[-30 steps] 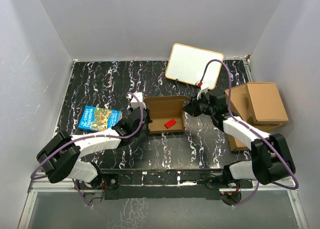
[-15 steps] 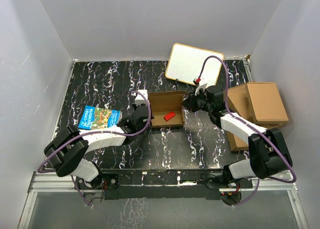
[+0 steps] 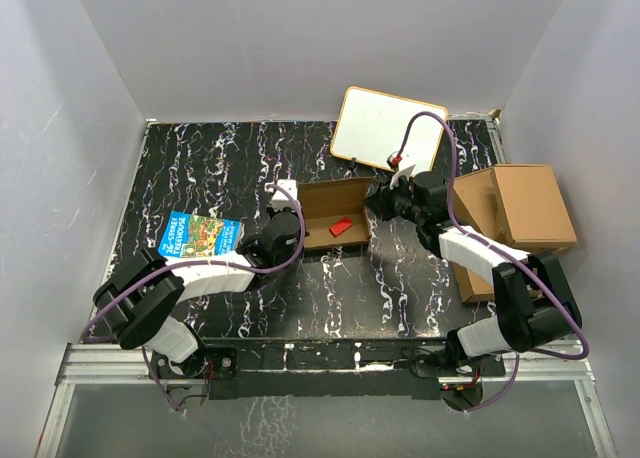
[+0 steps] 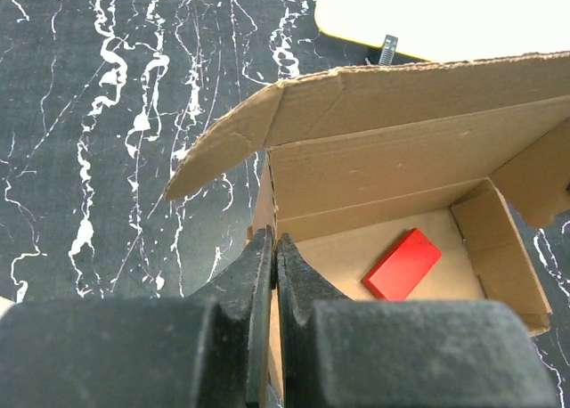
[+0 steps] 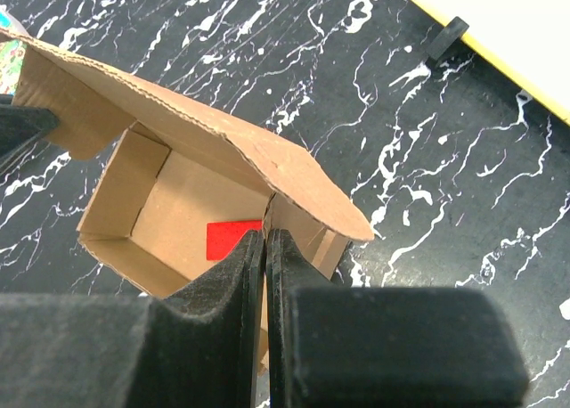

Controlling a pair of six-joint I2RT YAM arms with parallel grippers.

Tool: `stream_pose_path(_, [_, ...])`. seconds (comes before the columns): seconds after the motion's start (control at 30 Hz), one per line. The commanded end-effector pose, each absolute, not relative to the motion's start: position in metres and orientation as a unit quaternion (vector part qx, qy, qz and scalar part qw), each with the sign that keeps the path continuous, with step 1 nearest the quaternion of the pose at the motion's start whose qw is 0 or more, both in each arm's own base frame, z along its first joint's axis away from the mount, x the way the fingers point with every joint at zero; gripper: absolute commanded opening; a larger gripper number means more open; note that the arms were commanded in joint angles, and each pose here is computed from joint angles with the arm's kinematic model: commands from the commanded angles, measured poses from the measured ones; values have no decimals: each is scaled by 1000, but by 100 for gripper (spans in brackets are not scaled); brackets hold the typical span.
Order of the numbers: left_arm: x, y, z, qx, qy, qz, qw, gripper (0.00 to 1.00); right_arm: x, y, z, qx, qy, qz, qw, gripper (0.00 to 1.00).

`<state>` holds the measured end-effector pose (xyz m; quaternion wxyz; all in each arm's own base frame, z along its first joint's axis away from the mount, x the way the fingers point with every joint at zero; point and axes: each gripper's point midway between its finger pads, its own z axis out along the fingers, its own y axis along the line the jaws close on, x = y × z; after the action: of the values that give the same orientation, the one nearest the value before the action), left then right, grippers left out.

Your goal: Fold the paper box

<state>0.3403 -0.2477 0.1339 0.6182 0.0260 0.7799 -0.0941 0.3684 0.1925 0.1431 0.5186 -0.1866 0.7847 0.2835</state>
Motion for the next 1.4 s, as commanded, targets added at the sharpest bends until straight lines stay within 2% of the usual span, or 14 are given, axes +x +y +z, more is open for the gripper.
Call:
stream_pose_path(0.0, [337, -262, 139, 19, 772, -141, 619, 0, 366, 204, 167, -206, 746, 306, 554, 8])
stream_pose_path(1.37, [296, -254, 99, -4, 808, -167, 566, 0, 311, 191, 126, -224, 785, 303, 491, 10])
